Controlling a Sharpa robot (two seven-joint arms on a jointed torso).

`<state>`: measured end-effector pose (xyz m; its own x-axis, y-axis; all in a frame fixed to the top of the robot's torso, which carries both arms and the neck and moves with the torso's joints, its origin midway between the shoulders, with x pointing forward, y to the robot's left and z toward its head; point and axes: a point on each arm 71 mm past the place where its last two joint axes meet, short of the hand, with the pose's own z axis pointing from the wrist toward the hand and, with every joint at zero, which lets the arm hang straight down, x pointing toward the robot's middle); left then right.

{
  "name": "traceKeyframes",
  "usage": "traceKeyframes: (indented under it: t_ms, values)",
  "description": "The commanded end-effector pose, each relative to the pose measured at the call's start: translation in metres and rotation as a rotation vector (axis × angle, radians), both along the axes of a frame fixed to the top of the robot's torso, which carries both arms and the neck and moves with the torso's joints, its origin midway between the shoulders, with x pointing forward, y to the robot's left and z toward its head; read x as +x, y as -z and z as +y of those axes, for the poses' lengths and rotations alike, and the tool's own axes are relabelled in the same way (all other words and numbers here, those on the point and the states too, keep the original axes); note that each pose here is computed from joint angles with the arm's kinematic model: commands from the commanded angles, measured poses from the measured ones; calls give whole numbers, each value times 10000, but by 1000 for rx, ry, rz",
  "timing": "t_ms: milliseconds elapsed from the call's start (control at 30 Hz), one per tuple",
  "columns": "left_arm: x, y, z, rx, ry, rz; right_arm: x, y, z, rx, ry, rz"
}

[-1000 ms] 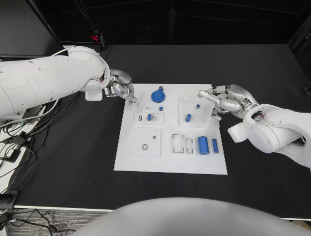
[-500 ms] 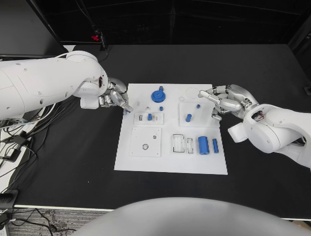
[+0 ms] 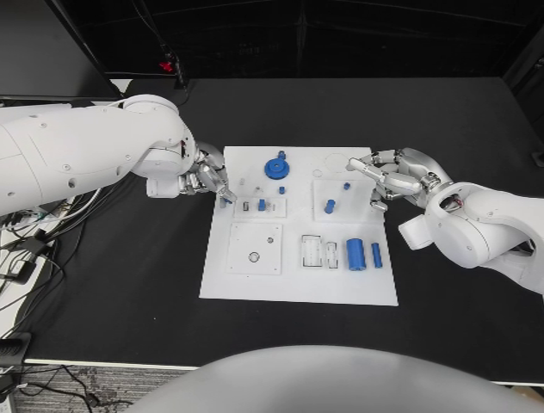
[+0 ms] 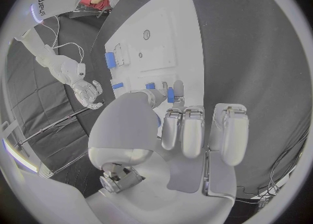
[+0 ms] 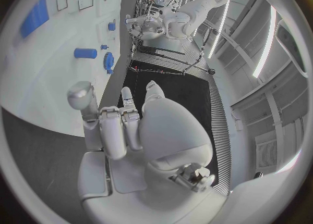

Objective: Assemble the parts on the task board

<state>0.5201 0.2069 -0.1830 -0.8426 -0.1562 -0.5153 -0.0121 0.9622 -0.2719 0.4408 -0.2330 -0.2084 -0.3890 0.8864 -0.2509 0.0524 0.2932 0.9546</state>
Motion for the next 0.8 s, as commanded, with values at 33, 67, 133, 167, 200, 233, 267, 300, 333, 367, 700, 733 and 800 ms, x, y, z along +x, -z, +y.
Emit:
traceKeyframes:
  t_ms: [33,67,133,167,200,233,267,300,333,367,700,733,800]
  values:
    - [1,-17,-20,-10,-39,-22,-1,-13,11,3,-7,-7]
    - [0,-17,-27,-13,-39,-24,0,-13,10,3,-7,-7]
    - [-2,-19,-43,-19,-39,-30,1,-12,9,3,-6,-8]
    - [-2,-19,-51,-22,-39,-33,1,-12,9,3,-6,-8]
    - [-1,-19,-61,-25,-39,-36,1,-12,9,3,-6,-8]
    - [0,-19,-68,-27,-40,-39,1,-12,10,3,-6,-8]
    - [0,-19,-74,-29,-40,-40,1,-13,10,3,-6,-8]
    - [1,-19,-83,-30,-41,-42,0,-13,10,3,-7,-8]
    - [1,-17,-92,-29,-42,-44,0,-13,11,3,-7,-8]
    - [2,-15,-103,-27,-45,-46,0,-13,11,3,-7,-8]
    - [9,20,-150,-1,-90,-33,-4,-15,13,4,-7,-8]
    - [6,27,-155,-2,-91,-26,-4,-15,12,3,-7,-8]
    - [0,41,-168,-3,-91,-15,-5,-16,11,3,-6,-8]
